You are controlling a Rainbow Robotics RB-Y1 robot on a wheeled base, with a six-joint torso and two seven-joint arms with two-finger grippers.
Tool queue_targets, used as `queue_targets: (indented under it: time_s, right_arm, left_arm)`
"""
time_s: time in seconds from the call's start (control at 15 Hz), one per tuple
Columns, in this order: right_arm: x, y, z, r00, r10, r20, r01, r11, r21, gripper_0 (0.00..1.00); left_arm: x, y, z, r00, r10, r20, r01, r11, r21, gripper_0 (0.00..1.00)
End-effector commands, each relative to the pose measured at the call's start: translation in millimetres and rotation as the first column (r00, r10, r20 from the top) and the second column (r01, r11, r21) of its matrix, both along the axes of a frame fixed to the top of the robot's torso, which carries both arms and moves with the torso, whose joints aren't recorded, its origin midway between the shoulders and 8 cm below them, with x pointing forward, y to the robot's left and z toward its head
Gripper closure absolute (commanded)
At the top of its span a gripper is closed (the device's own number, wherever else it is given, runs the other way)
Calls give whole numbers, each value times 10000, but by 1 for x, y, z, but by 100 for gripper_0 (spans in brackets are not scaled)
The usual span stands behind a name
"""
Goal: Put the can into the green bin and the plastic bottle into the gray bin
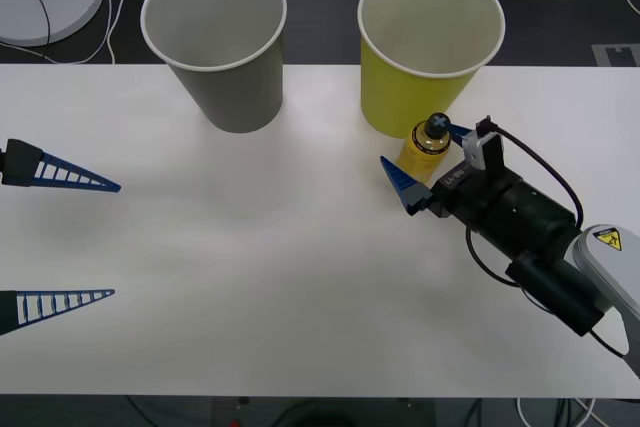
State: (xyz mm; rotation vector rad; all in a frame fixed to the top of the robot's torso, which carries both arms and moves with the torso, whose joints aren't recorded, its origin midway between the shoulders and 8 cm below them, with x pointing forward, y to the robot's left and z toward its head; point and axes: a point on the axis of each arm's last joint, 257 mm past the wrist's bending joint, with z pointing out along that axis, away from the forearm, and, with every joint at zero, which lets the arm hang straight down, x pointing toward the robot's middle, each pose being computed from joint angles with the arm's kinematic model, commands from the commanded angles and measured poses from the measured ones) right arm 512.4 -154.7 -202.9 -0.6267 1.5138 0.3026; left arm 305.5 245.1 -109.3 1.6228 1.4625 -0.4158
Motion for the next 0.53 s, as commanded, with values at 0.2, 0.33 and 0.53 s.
queue_targets:
  time_s: [0.2, 0.33, 0.53]
  right_arm:
    - [3, -2, 1, 9999, -139, -6, 139, 9999, 60, 100]
    - [3, -3, 1, 9999, -141, -14, 142, 9999, 57, 100]
    - [2, -3, 1, 9999, -141, -15, 141, 9999, 31, 100]
  left_arm:
    - [0, 0, 0, 10000, 0, 0, 0, 10000, 0, 0]
    - [0, 0, 0, 10000, 0, 0, 0, 10000, 0, 0]
    - [0, 0, 0, 10000, 0, 0, 0, 10000, 0, 0]
